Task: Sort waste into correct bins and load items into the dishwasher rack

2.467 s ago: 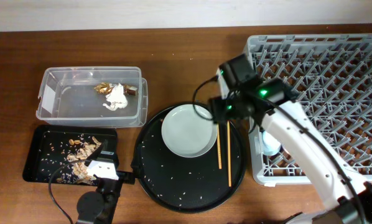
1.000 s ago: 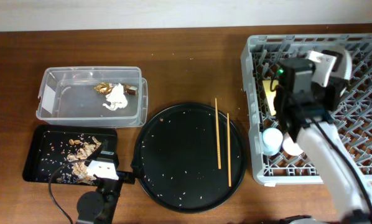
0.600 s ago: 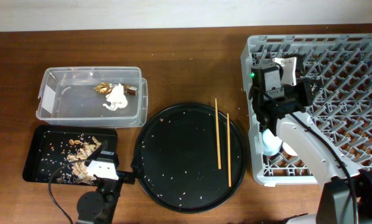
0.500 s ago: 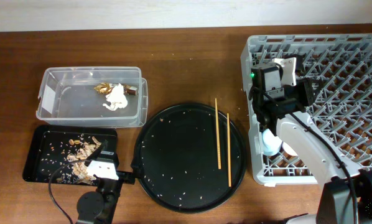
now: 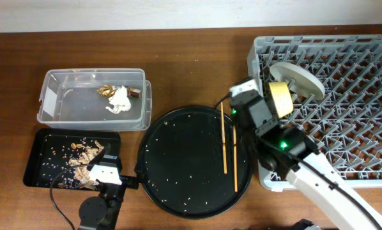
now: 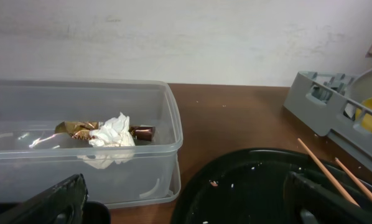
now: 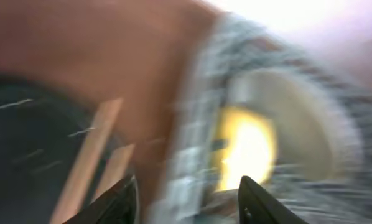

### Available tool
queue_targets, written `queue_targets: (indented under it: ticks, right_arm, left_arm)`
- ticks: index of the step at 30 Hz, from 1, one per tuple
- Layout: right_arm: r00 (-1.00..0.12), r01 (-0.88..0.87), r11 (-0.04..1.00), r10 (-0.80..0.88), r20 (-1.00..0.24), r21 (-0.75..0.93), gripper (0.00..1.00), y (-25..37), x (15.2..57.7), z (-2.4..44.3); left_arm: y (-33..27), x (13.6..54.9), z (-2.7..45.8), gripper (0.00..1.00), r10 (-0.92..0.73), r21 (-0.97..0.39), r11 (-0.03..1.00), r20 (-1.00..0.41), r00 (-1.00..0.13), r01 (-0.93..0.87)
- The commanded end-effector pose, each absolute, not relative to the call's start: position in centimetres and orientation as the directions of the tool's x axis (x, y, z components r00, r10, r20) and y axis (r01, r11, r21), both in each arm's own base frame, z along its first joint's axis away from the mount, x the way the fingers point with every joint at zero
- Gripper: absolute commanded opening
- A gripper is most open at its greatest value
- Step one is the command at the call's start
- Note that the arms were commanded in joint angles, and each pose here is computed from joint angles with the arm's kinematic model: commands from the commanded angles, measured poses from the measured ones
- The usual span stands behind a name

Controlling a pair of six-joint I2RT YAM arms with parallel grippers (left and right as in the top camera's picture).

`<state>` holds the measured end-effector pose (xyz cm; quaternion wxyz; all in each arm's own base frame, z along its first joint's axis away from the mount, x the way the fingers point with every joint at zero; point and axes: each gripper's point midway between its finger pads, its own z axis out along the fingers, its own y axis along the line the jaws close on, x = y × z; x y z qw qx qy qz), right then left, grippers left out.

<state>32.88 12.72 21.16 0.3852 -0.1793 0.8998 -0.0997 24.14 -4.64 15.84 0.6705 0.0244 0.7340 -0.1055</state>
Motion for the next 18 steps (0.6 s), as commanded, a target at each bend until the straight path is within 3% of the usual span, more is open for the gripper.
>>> queue_targets:
  ticks: [1,4,6,8,12,15,18]
  right_arm:
    - [-0.864,-0.269,0.954,-0.18,-0.469,0.129,0.52,18.2,28.1,15.4]
    - [-0.964,-0.151,0.979,-0.114,-0.242,0.138,0.52,18.2,26.3,9.3]
    - [-0.977,-0.144,0.983,-0.123,-0.174,0.113,0.51,18.4,26.4,6.6]
    - [-0.986,-0.133,0.989,-0.125,-0.108,0.066,0.42,18.3,26.8,2.9]
    - [-0.993,-0.101,0.994,-0.099,-0.058,0.039,0.35,17.9,27.4,-0.4]
    - [-0.995,-0.094,0.994,-0.092,-0.044,0.049,0.04,17.9,27.2,-0.4]
    - [-0.992,-0.097,0.993,-0.09,-0.086,0.073,0.04,18.2,27.6,2.3]
  left_arm:
    - [-4.9,24.1,15.7,0.99,-0.094,-0.111,0.975,-0.991,-0.099,0.193]
    - [-4.9,24.1,15.7,0.99,-0.094,-0.111,0.975,-0.991,-0.099,0.193]
    - [-4.9,24.1,15.7,0.99,-0.094,-0.111,0.975,-0.991,-0.099,0.193]
    - [-4.9,24.1,15.7,0.99,-0.094,-0.111,0.975,-0.991,-0.099,0.193]
    - [-4.9,24.1,15.7,0.99,-0.094,-0.111,0.975,-0.991,-0.099,0.192]
    - [-4.9,24.1,15.7,1.0,-0.094,-0.111,0.975,-0.991,-0.099,0.192]
    - [-4.9,24.1,15.7,0.99,-0.094,-0.111,0.975,-0.991,-0.098,0.192]
